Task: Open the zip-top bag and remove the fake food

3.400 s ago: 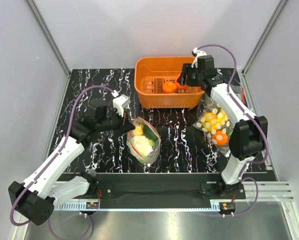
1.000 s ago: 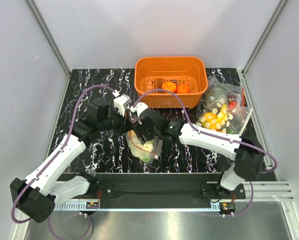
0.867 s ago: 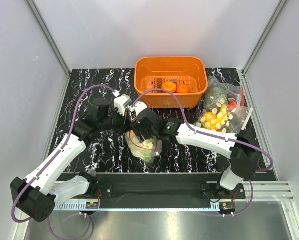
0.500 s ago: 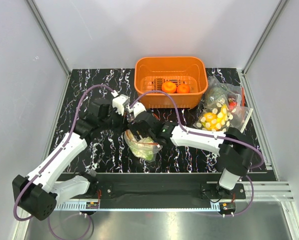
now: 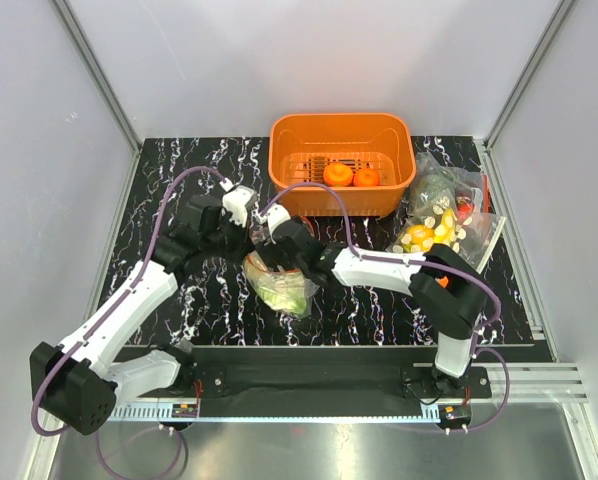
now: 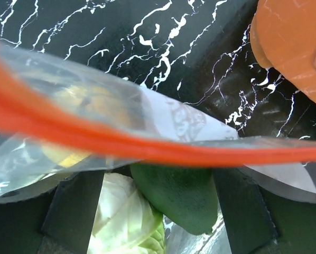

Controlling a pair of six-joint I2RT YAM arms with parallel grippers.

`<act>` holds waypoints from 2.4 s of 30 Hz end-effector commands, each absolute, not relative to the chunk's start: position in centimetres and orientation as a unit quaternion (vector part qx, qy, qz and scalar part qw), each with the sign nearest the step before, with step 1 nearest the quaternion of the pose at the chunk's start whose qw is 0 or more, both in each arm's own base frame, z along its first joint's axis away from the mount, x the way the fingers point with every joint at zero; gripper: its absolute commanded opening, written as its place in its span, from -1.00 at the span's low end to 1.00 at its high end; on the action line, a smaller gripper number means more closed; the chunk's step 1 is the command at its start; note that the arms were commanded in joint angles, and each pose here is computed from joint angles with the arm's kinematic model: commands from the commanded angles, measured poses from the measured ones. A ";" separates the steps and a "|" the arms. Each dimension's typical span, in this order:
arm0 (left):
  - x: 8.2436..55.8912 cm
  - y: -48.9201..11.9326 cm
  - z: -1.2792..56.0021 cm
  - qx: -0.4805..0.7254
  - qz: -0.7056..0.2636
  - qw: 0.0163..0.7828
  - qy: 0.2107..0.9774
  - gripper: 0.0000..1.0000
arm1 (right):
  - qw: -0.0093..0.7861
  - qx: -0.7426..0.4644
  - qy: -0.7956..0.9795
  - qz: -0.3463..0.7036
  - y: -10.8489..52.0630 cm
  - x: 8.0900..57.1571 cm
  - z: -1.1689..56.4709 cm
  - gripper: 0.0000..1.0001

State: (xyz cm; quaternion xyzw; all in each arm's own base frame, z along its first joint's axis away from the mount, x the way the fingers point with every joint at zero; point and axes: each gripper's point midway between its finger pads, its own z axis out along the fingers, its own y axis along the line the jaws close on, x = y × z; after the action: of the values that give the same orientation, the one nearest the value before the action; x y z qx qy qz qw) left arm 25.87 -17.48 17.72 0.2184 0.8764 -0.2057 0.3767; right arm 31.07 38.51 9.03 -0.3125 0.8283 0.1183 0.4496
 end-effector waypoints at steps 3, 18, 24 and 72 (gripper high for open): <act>23.7 -21.2 20.3 0.266 -0.299 0.374 0.837 -1.00 | 0.445 -0.276 0.844 0.117 37.0 33.7 6.8 0.76; 23.9 -21.2 19.7 0.263 -0.295 0.366 0.843 -1.00 | 0.437 -0.269 0.848 0.132 36.5 33.0 5.8 -0.18; 24.1 -21.1 19.4 0.260 -0.290 0.362 0.847 -1.00 | 0.463 -0.271 0.818 0.207 36.7 30.8 12.7 -0.38; 23.9 -21.1 19.9 0.261 -0.293 0.368 0.843 -1.00 | 0.608 -0.205 0.759 0.114 19.4 27.1 36.5 -0.48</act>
State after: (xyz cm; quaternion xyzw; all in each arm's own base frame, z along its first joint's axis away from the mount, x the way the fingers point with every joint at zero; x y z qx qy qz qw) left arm 23.76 -20.40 18.11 0.2564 0.8582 -0.2756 0.3489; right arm 25.40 24.02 34.91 -0.2302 0.7575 0.1904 0.5805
